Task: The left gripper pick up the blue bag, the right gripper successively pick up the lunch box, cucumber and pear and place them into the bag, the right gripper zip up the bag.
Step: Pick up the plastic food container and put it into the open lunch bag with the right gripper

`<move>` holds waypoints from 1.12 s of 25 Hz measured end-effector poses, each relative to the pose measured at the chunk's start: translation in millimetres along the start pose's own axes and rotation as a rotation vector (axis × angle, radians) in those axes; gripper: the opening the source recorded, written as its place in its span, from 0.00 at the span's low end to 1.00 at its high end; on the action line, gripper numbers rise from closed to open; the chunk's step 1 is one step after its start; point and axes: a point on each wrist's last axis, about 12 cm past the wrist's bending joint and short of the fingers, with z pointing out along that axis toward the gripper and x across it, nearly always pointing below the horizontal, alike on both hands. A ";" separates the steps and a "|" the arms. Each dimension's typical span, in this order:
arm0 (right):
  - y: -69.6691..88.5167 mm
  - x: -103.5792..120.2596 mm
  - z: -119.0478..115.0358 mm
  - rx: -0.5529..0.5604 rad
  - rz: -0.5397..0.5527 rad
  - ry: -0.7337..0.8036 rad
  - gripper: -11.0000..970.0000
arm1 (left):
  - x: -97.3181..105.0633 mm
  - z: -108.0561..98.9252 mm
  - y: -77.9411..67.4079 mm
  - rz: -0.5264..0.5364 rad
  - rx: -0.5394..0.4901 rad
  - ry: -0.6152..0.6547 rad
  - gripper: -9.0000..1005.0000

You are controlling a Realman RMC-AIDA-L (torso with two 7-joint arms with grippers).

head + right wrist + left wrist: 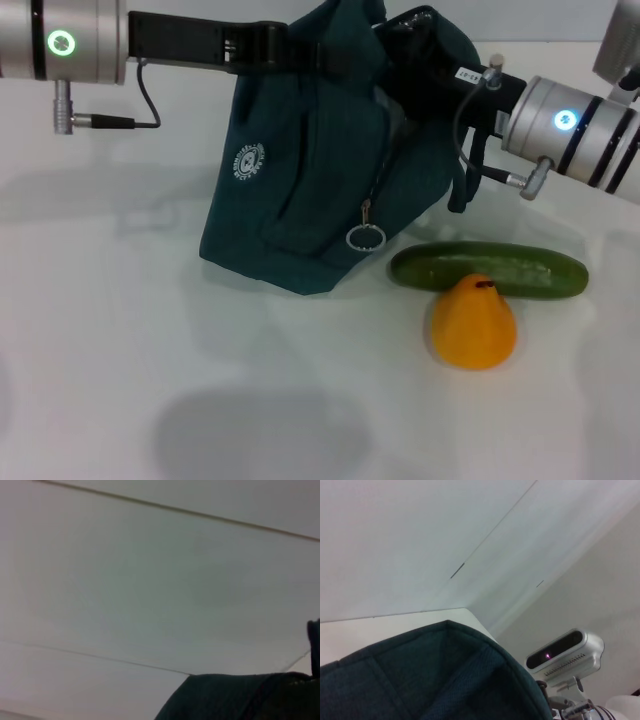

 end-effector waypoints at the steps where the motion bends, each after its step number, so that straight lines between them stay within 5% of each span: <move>1: 0.1 -0.6 1.2 0.007 -0.009 0.002 0.11 | 0.2 -0.4 0.2 -0.001 -0.001 -0.001 0.07; 10: 2.4 -9.0 3.6 0.021 -0.160 -0.015 0.11 | 0.9 -2.5 1.3 -0.004 -0.005 -0.006 0.07; 24: -4.1 -18.5 -14.3 0.046 -0.303 -0.033 0.56 | -6.9 -6.9 7.7 0.002 -0.064 -0.049 0.07; 28: -7.2 -19.6 -41.1 -0.006 -0.358 -0.069 0.66 | -9.2 -9.1 12.1 0.001 -0.099 -0.075 0.07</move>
